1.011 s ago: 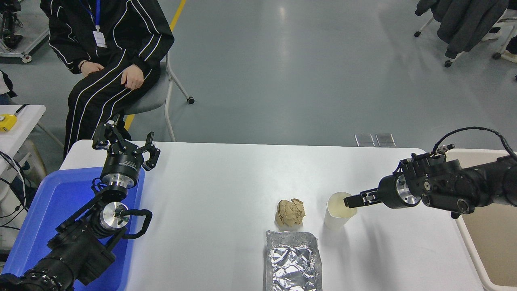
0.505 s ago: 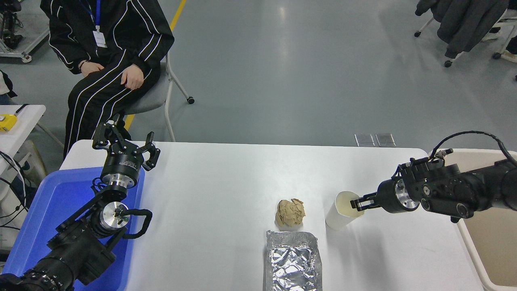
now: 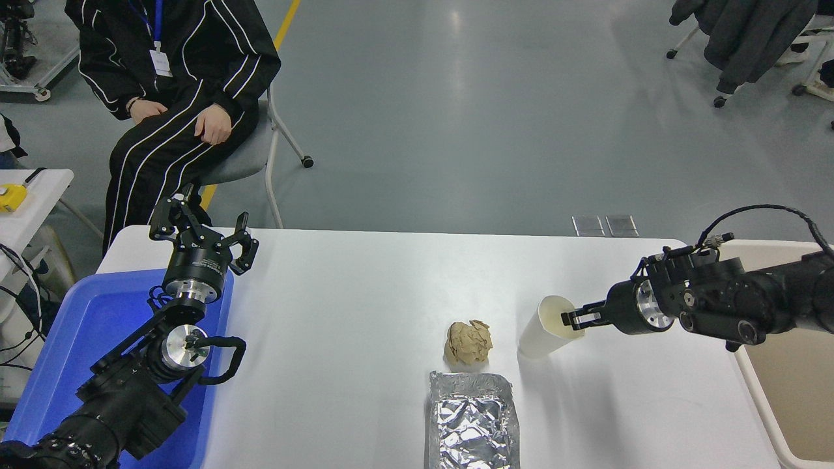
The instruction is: Dispose of the paper cup in the dustbin
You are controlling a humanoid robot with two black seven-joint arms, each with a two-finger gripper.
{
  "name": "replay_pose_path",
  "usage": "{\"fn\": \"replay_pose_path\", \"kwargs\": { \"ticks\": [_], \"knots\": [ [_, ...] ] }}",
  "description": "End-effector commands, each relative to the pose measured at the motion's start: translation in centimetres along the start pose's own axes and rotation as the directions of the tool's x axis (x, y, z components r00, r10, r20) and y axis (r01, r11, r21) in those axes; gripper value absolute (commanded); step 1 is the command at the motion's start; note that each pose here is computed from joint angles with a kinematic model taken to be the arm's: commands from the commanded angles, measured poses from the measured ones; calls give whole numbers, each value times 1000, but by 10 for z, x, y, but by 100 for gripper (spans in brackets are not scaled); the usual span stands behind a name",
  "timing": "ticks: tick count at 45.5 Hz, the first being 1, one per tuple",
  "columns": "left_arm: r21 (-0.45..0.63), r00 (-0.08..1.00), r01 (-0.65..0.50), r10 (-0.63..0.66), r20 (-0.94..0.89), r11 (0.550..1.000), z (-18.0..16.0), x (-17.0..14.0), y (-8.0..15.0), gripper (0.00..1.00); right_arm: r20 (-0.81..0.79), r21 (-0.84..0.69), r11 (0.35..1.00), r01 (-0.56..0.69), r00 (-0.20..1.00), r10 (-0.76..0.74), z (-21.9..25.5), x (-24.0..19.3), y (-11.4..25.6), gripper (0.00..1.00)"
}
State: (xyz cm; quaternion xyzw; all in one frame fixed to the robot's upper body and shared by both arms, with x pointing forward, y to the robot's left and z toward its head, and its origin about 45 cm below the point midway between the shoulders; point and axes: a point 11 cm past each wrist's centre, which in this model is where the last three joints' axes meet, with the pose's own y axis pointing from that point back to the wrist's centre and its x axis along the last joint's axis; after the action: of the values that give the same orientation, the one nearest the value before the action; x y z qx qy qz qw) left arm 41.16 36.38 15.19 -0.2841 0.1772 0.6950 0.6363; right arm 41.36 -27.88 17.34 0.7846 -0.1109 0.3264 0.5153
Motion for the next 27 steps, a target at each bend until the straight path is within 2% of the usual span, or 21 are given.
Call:
{"fn": "replay_pose_path", "kwargs": {
  "ticks": [1,15,27],
  "knots": [
    [0,1000,0,0,-1,1000,0,0,0,100,49,11,992,-125,991,124,1,38,17,0],
    [0,1000,1,-1,0,1000,0,0,0,100,222,10,960,-279,937,270,7,70,35,0],
    [0,1000,1,-1,0,1000,0,0,0,100,304,3,928,-373,884,354,20,96,66,0]
  ]
}}
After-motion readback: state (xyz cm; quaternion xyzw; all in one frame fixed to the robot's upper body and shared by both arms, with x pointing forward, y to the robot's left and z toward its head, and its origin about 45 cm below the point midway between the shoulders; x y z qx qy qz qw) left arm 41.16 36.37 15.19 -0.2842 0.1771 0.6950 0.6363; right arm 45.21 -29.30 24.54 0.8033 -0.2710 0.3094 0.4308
